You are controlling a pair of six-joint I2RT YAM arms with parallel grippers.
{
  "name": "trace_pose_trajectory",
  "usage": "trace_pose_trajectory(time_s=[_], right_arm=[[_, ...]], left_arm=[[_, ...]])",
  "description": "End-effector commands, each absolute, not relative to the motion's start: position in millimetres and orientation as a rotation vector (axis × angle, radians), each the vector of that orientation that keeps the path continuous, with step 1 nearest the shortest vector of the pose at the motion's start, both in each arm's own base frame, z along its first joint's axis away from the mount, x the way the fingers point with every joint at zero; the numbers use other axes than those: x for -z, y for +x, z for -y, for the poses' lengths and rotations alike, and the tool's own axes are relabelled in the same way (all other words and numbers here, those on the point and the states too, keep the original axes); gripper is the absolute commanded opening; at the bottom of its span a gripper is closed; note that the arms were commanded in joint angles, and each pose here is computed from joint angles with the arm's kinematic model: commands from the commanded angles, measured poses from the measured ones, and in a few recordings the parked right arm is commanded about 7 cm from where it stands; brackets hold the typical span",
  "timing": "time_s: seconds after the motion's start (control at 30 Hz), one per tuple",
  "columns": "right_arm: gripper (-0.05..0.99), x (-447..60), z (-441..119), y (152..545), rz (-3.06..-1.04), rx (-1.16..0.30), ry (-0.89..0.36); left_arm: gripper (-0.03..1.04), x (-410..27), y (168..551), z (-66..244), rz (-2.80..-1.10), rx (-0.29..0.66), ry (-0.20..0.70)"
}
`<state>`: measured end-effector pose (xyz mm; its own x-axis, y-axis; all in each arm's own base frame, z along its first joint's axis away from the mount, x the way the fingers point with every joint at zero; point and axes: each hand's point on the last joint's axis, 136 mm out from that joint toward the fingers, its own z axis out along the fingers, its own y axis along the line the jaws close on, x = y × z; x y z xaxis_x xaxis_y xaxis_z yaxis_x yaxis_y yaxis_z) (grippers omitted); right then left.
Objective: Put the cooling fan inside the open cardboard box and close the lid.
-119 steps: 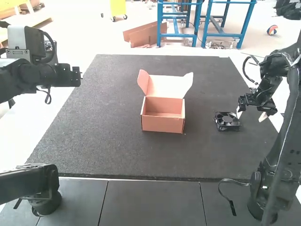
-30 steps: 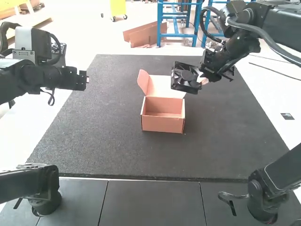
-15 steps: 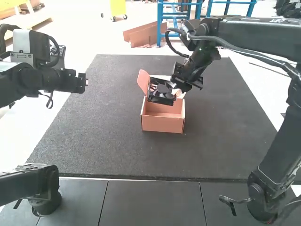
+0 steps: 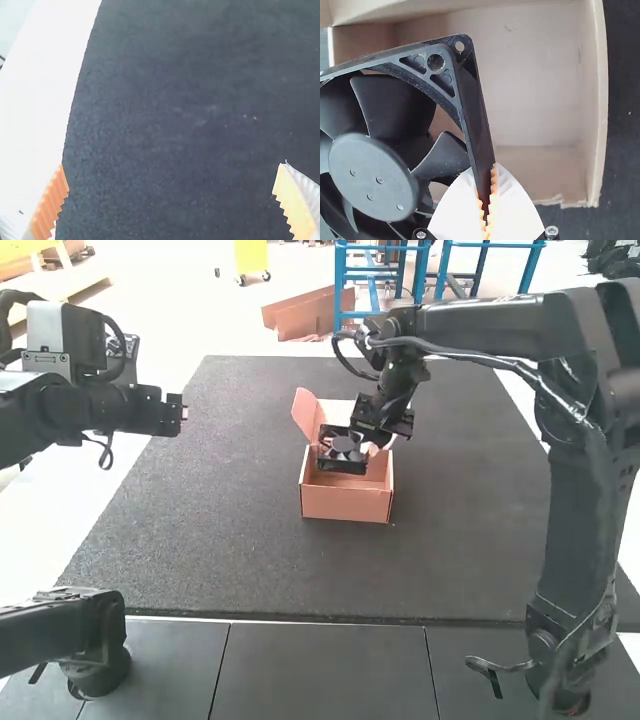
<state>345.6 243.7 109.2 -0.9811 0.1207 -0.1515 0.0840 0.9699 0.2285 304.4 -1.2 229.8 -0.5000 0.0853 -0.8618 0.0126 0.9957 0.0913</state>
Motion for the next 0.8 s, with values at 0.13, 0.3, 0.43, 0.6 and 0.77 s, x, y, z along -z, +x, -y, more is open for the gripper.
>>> trace_pose_trajectory(time_s=[0.13, 0.3, 0.43, 0.6, 0.77], right_arm=[[-0.02, -107, -244, 369, -2.882, -0.27, 0.124], [-0.02, -95, -244, 375, -2.884, -0.245, 0.127], [-0.02, -84, -242, 373, -2.904, -0.216, 0.125], [0.13, -77, -246, 371, -2.948, -0.284, 0.146], [0.64, -97, -257, 380, -2.919, -0.371, 0.085]], left_arm=[[0.97, -238, 302, 4, -2.067, -0.086, 0.082], [0.97, -238, 301, 4, -2.067, -0.086, 0.082], [0.97, -238, 301, 4, -2.067, -0.084, 0.083], [0.97, -242, 301, 4, -2.057, -0.086, 0.081], [0.97, -240, 304, 6, -2.065, -0.082, 0.092]])
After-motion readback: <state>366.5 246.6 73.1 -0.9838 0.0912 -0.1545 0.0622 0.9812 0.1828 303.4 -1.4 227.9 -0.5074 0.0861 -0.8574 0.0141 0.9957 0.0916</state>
